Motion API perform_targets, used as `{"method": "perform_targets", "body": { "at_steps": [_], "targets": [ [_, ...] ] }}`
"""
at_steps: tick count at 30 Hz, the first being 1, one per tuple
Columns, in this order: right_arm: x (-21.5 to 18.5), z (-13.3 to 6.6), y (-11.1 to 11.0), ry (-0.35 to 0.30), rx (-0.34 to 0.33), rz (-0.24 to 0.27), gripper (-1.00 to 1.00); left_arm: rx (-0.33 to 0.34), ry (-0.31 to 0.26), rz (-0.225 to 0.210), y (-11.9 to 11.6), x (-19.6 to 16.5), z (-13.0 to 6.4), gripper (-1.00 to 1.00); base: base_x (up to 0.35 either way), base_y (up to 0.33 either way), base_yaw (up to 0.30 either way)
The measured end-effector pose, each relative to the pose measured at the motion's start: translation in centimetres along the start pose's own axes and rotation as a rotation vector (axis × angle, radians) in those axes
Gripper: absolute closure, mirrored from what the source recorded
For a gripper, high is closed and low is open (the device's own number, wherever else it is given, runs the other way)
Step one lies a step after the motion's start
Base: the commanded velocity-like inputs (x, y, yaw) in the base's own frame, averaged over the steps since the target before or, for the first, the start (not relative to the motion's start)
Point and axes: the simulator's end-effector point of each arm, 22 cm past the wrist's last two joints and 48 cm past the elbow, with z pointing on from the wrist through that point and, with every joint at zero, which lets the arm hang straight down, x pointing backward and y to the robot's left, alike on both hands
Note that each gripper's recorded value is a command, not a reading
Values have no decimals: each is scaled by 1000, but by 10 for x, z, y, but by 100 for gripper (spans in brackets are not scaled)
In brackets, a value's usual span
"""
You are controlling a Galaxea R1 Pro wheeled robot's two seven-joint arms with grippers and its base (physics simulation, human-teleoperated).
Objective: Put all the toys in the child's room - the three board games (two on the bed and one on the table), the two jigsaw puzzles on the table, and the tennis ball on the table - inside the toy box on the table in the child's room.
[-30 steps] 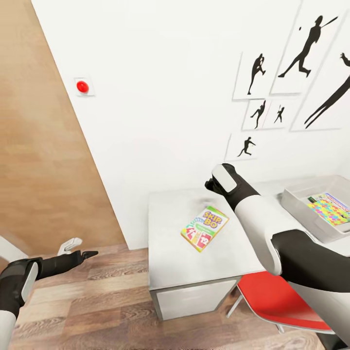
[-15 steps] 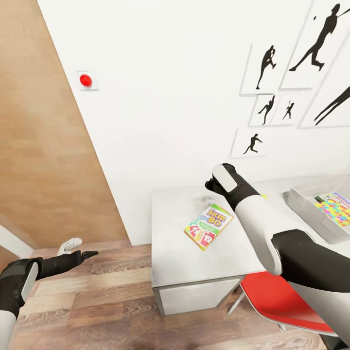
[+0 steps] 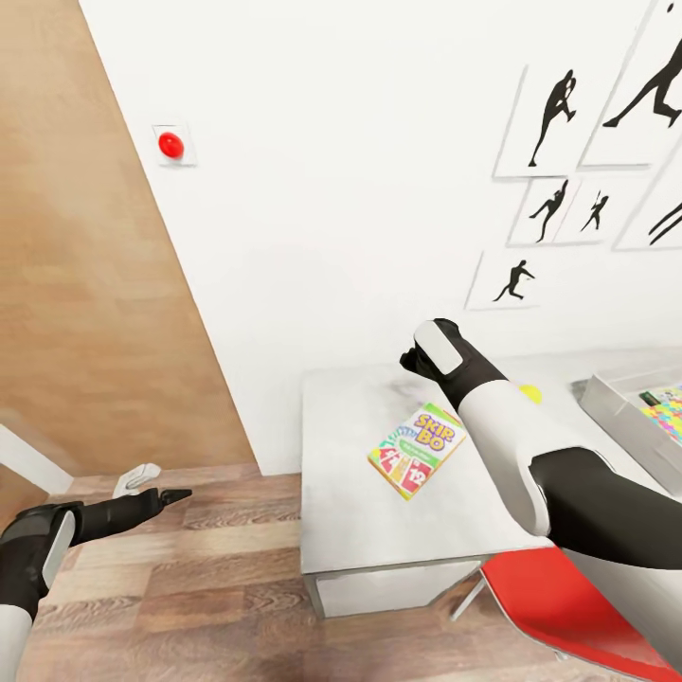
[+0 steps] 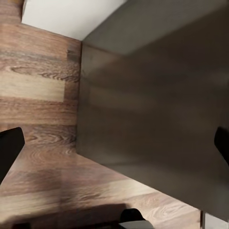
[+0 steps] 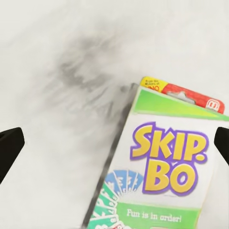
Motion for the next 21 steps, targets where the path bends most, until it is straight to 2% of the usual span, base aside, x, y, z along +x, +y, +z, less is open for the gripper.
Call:
{"method": "perform_targets", "body": {
  "at_steps": [6, 21],
  "targets": [
    [4, 7, -1, 9, 4, -1, -100, -4, 8, -4, 3, 3, 3, -100, 147, -92, 72],
    [12, 23, -5, 30, 18, -4, -100, -13, 28, -14, 10, 12, 10, -100, 10, -7, 70]
  ]
}}
